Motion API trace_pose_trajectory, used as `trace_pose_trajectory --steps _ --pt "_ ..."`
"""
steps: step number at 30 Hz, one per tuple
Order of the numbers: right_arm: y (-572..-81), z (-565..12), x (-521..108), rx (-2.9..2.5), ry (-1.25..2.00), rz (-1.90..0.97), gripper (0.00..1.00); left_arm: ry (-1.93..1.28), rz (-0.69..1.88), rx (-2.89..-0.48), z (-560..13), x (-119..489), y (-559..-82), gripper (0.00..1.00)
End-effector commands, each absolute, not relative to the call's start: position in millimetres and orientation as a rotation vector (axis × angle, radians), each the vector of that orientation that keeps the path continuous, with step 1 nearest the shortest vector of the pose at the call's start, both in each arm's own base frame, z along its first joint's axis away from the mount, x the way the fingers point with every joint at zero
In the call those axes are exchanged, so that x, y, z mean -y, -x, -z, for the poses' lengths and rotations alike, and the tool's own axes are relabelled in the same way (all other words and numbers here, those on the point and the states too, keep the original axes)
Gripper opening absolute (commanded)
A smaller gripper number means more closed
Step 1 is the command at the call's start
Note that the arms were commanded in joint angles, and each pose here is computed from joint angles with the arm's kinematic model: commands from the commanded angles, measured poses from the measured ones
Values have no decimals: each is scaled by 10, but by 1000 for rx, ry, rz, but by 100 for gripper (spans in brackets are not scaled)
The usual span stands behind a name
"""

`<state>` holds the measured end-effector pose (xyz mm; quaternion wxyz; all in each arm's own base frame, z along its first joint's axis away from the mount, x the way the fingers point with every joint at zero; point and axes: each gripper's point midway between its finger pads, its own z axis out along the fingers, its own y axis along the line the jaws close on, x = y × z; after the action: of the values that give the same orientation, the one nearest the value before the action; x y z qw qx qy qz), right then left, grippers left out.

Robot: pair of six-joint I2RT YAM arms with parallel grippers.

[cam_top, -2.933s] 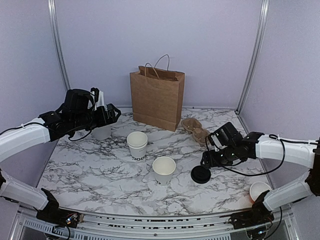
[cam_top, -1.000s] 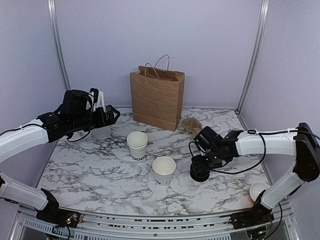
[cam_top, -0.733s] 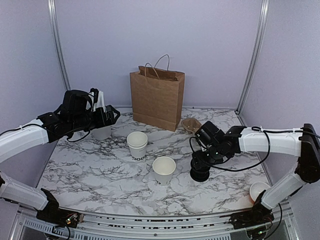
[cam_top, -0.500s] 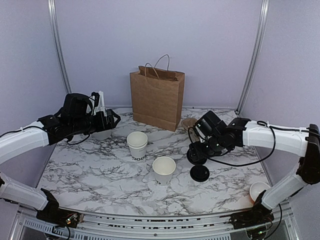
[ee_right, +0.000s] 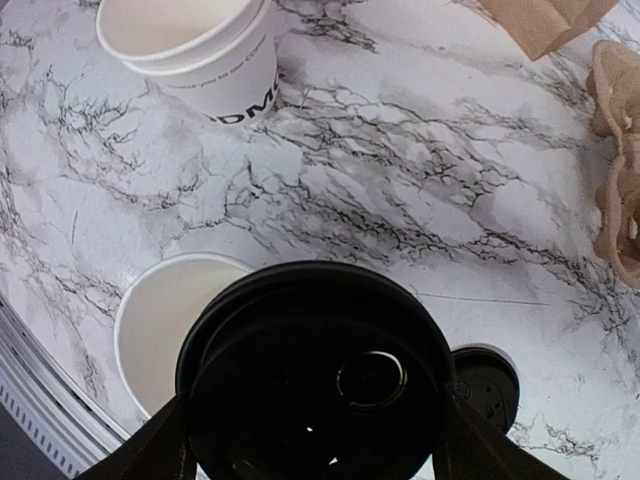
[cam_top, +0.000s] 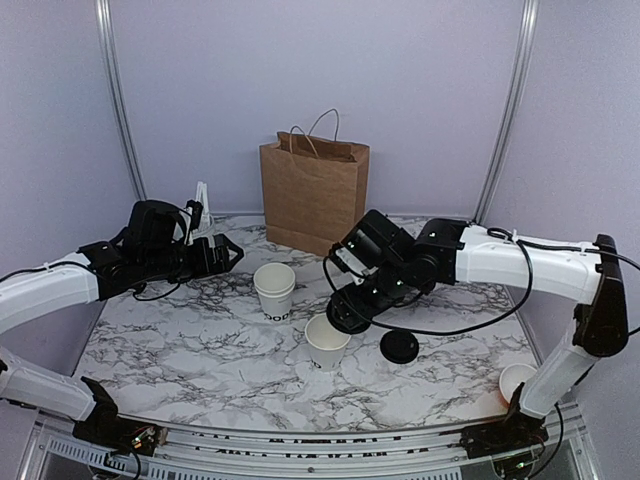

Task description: Pack the takeout coffee

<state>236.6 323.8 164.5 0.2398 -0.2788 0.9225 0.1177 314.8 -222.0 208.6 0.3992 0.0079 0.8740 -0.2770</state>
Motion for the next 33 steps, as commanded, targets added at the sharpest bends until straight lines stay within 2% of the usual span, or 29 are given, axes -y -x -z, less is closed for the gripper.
trace_pose_trajectory --steps 1,14,33 --pt "-2239 -1698 -3402 -2519 899 -310 76 -23 741 -2166 -2198 2217 -3134 99" --pt "-2141 -1655 -3674 -2497 1042 -267 76 -23 719 -2171 -2162 2184 -3120 99" --pt "-2161 -1584 -3780 -2493 1075 -236 77 -21 707 -2176 -2127 2156 -3110 99"
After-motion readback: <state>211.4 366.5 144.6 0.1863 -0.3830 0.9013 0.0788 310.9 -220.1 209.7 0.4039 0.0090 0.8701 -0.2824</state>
